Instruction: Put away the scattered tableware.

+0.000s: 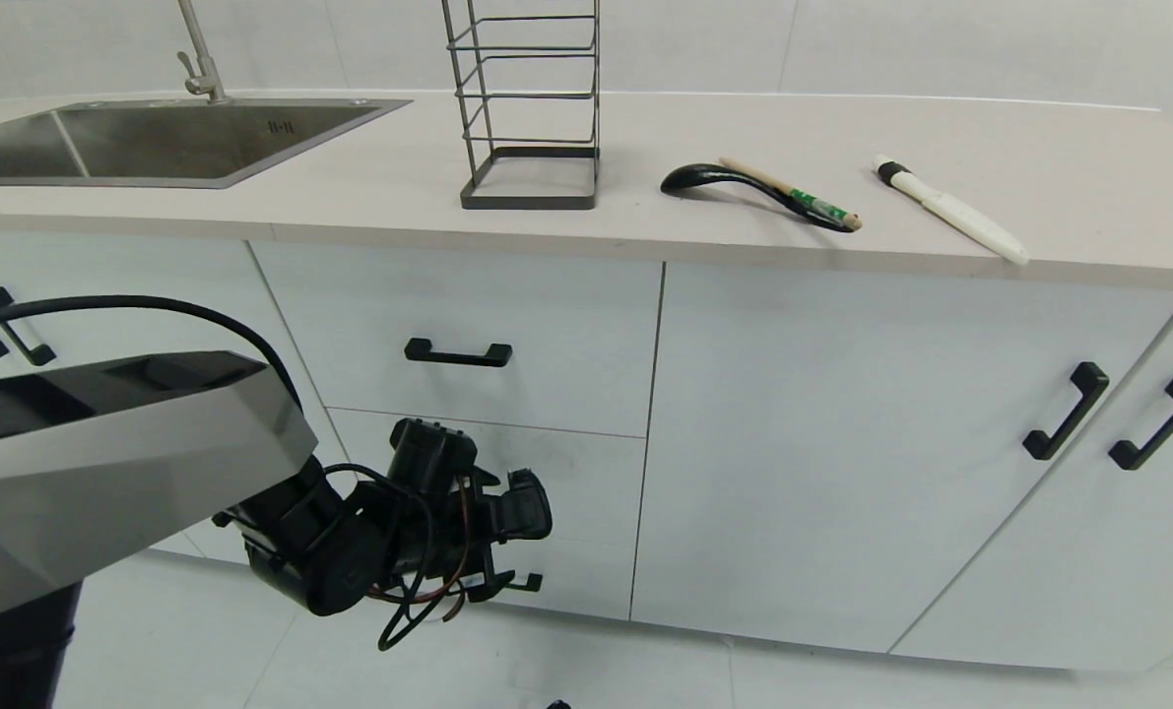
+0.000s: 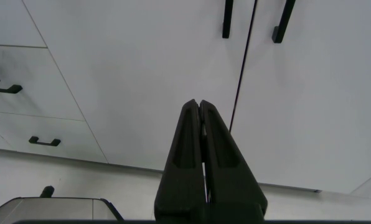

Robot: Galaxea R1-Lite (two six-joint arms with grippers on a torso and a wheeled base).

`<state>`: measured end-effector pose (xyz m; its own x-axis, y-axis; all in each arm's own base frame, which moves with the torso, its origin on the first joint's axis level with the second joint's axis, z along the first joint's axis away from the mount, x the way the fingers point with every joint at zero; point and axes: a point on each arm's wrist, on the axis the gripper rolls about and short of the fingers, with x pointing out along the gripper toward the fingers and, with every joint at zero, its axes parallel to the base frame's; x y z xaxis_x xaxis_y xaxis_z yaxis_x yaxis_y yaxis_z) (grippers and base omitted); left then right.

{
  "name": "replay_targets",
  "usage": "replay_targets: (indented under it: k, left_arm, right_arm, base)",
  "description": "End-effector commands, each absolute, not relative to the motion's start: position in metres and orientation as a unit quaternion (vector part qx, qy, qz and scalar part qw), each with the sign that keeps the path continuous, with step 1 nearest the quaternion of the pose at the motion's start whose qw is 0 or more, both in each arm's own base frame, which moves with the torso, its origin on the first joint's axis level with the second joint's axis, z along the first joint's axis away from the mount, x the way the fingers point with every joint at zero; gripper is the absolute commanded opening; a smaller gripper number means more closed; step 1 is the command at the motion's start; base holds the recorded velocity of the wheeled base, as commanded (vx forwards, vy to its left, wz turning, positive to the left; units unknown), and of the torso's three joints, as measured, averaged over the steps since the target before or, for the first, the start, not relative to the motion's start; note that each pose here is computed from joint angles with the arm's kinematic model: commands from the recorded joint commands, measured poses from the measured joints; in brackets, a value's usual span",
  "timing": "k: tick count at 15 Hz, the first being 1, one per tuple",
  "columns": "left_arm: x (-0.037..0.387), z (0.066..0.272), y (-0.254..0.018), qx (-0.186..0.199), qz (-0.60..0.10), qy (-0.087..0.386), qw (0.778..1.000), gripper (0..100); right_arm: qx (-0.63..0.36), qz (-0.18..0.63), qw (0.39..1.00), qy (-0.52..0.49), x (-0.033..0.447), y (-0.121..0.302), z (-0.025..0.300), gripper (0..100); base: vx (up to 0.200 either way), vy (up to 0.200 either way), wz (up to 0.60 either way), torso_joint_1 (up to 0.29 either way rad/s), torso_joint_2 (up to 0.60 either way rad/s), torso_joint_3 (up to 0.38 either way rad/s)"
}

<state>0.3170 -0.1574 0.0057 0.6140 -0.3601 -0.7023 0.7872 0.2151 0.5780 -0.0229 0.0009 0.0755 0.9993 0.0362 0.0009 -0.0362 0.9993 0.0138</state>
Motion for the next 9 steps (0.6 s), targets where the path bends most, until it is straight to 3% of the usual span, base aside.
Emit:
replay_targets:
  k: [1,9]
  left_arm:
    - [0.318,-0.002,-0.157,0.495,-0.386,0.224,0.746,100]
    - [0.324,-0.018,-0.159,0.493,-0.393,0.238,0.739,100]
  right_arm:
    - [0.007,0.018,1.0,0.0,-0.023,0.001,0.075,0]
    - [0.007,0.018,1.0,0.0,-0.023,0.001,0.075,0]
  base:
    - [0.0,0.0,0.0,0.0,0.0,0.0]
    - [0.0,0.0,0.0,0.0,0.0,0.0]
